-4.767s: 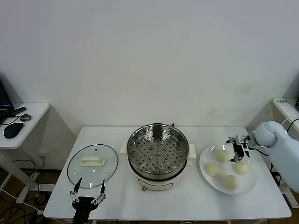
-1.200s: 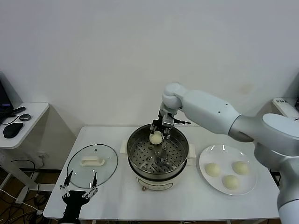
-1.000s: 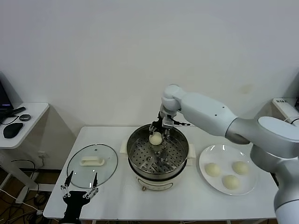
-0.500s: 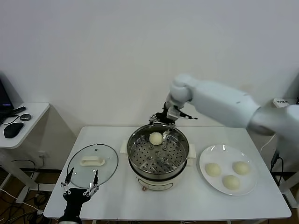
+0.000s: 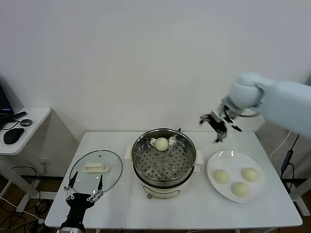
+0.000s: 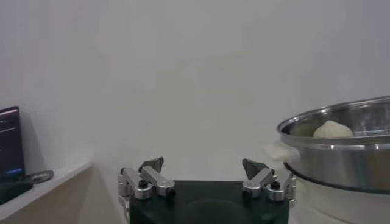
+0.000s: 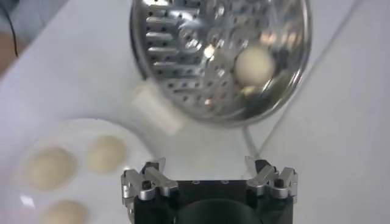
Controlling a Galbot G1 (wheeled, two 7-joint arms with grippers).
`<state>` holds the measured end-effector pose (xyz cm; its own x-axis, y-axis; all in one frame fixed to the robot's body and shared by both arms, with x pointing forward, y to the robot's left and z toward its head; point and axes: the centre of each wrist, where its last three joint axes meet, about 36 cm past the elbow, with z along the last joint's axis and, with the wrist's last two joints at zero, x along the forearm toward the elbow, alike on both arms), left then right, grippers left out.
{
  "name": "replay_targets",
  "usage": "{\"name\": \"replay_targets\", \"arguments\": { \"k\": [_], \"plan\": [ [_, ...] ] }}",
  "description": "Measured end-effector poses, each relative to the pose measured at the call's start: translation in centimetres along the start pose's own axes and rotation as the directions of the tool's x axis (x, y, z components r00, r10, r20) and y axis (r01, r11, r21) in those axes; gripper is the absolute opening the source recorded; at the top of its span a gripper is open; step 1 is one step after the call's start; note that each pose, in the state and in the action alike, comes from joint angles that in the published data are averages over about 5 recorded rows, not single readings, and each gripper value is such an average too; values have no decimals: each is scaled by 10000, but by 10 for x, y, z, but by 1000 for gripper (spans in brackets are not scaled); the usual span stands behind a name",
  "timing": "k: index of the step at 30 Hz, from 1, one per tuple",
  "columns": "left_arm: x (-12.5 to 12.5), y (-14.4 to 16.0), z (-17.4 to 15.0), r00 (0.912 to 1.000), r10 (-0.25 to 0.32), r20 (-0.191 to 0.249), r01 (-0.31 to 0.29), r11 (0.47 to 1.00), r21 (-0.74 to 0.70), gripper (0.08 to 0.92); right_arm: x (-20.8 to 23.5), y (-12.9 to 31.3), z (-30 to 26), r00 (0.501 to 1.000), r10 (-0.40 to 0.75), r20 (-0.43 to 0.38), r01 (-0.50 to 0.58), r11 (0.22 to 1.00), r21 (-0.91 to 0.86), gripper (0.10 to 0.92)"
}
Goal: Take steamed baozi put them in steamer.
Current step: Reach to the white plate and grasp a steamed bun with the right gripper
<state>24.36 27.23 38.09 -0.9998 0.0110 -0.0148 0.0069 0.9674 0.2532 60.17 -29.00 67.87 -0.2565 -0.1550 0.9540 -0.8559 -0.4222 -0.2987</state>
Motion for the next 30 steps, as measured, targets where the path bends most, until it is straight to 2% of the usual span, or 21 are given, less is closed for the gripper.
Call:
{"name": "replay_targets", "arguments": {
  "k": [6, 14, 22, 30],
  "plan": [
    [1, 0, 1, 10000, -22, -41, 22, 10000, -35, 823, -36, 50, 28, 9994, -303, 191, 331, 9852, -1685, 823],
    [3, 2, 2, 9998, -147, -105, 146, 9998, -102, 823, -85, 92, 55, 9978, -646, 129, 658, 9621, -2646, 823],
    [4, 6, 2, 9995, -280, -108, 278, 9994, -189, 823, -125, 110, 76, 9964, -845, -96, 776, 9498, -3031, 823],
    [6, 6, 3, 9993, -339, -145, 336, 9992, -224, 823, -155, 108, 80, 9963, -846, -166, 753, 9472, -3117, 823]
  ]
}}
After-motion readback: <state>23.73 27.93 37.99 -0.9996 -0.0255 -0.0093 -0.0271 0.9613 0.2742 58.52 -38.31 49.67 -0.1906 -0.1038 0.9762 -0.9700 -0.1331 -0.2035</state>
